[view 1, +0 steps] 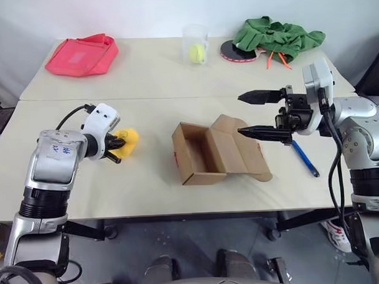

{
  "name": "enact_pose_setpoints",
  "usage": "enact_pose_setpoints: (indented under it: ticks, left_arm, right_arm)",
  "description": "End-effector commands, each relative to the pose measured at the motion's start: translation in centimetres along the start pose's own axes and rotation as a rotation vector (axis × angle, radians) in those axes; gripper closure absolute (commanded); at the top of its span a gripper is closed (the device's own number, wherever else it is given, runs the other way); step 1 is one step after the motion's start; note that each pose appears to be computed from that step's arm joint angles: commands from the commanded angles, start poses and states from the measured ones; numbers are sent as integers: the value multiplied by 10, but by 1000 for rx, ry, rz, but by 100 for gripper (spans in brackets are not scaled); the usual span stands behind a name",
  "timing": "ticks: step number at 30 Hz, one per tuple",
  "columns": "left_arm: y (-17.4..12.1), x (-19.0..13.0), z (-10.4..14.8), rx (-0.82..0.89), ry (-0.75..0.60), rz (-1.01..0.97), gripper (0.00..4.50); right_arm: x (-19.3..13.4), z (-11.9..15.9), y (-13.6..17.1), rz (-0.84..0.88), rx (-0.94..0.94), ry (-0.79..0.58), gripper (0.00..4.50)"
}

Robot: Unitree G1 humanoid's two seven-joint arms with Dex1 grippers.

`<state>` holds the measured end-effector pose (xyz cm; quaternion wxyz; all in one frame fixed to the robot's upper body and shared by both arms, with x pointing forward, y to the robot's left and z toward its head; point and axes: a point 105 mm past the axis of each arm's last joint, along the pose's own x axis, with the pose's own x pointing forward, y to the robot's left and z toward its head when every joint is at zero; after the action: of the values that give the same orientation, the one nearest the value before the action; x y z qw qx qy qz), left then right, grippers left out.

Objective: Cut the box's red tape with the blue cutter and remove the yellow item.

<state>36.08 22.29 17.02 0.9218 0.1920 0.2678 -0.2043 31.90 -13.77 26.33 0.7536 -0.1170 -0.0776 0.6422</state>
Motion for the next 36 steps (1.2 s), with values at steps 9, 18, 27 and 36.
enact_pose_setpoints:
  ticks: [9,18,27,36]
  left_arm:
    - [4,-36,15,-38,-34,-1,38]
    - [6,-75,41,-48,-231,-22,1]
    - [-16,-112,80,81,-601,-220,1]
    - [-25,-124,41,137,-657,-490,1]
  right_arm:
    - [-2,17,-5,33,-75,1,0]
    - [4,25,-13,39,-83,-24,0]
    - [-21,30,-17,-60,-128,5,0]
    - [-89,-13,-2,-229,-42,215,0]
